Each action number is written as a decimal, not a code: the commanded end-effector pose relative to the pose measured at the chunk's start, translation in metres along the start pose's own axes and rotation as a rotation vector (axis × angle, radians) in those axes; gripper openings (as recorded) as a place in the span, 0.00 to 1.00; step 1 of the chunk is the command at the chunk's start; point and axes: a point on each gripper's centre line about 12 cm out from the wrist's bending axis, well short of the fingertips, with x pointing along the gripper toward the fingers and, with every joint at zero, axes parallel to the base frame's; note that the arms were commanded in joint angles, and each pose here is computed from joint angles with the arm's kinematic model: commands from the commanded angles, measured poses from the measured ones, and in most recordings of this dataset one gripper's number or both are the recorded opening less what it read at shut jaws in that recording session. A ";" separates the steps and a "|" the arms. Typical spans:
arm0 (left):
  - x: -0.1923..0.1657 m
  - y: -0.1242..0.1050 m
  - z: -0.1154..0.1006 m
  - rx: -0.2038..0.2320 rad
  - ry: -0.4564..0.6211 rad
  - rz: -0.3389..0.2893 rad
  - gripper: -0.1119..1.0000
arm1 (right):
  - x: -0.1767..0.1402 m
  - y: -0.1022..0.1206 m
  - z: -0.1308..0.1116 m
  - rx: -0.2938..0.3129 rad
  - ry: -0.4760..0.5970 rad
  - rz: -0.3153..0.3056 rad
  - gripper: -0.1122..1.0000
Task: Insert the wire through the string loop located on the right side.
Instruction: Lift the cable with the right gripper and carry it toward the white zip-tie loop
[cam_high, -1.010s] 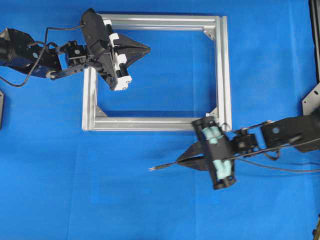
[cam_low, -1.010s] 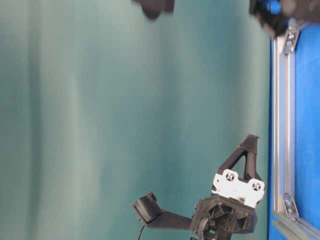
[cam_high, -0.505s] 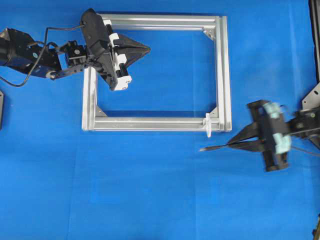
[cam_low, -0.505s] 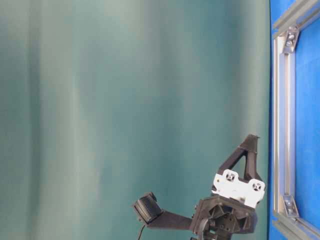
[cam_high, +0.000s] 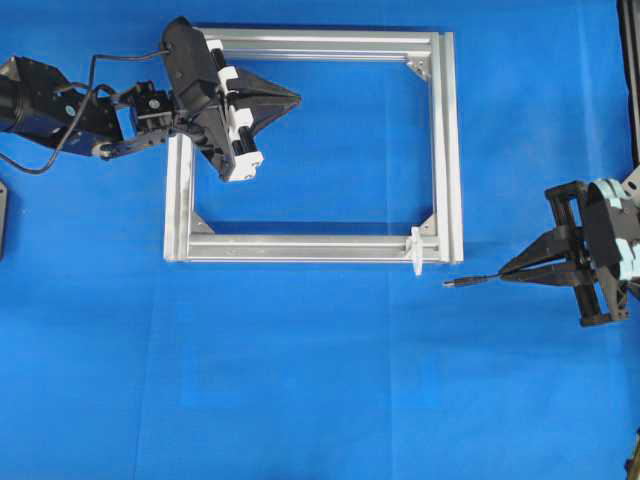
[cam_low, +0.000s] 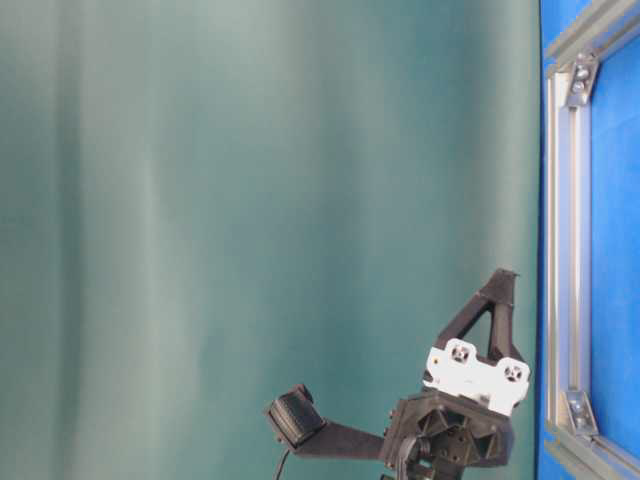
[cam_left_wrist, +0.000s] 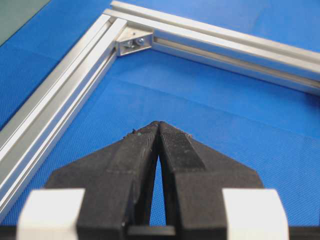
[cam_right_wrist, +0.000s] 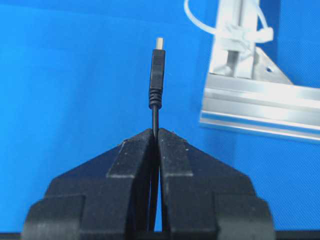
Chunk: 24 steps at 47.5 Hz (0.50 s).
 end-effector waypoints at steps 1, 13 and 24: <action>-0.002 -0.002 0.016 -0.001 -0.046 -0.005 0.10 | 0.001 -0.005 0.006 0.015 -0.023 -0.024 0.06; -0.002 -0.002 0.016 0.000 -0.046 -0.006 0.10 | 0.001 -0.022 0.009 0.043 -0.057 -0.101 0.06; -0.002 -0.002 0.016 -0.001 -0.046 -0.005 0.10 | 0.001 -0.023 0.010 0.041 -0.064 -0.106 0.06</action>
